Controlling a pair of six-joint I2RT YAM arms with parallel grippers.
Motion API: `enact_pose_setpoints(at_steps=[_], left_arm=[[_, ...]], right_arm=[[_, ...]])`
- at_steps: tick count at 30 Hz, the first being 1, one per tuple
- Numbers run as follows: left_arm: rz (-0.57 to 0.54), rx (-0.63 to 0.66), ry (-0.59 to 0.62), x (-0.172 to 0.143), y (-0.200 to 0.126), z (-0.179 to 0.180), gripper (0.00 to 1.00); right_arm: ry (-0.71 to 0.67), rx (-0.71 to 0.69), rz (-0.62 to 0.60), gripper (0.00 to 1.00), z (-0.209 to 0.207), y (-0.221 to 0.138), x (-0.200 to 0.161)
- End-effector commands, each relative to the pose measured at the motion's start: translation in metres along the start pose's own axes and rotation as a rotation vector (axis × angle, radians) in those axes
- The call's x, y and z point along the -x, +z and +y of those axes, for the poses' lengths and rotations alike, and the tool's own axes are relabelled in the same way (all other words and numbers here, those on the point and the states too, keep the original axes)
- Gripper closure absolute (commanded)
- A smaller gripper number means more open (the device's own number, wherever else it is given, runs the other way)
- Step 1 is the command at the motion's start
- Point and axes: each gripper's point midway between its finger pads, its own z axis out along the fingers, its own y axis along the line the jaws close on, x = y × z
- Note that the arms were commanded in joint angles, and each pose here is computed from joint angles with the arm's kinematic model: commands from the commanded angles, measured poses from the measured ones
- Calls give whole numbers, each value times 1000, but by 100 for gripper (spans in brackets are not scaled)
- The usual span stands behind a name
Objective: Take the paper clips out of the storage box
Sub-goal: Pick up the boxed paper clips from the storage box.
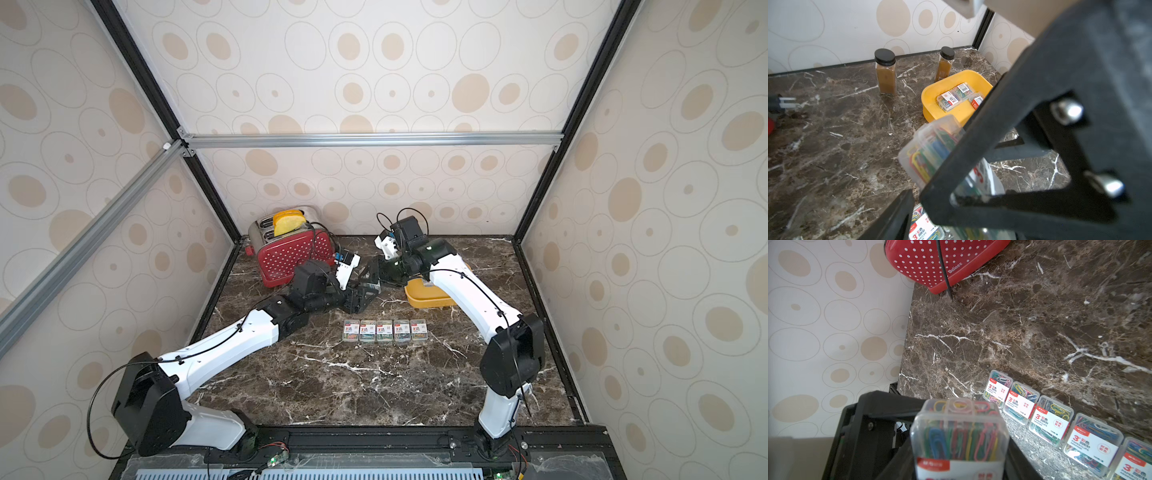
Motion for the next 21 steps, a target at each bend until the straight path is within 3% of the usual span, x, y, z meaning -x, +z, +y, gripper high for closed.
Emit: enact_pose_setpoints(at_steps=[1, 10, 12, 14, 15, 19, 21], left_arm=[[-31, 53, -8, 14, -10, 9, 34], [-23, 61, -128, 22, -11, 29, 38], [-41, 59, -136, 25, -13, 30, 34], [-64, 61, -144, 29, -16, 30, 17], [-68, 64, -153, 30, -18, 30, 15], [-81, 45, -198, 35, -18, 29, 16], [-93, 35, -225, 37, -17, 28, 21]], right_arm=[[-23, 38, 15, 66, 13, -8, -9], [-51, 66, 45, 66, 20, -5, -14], [-52, 65, 44, 66, 20, -5, -14], [-56, 68, 44, 66, 21, -5, -14], [-56, 68, 42, 67, 20, -5, -13], [-61, 69, 42, 67, 21, -5, -13], [-64, 73, 42, 68, 22, -5, -13]])
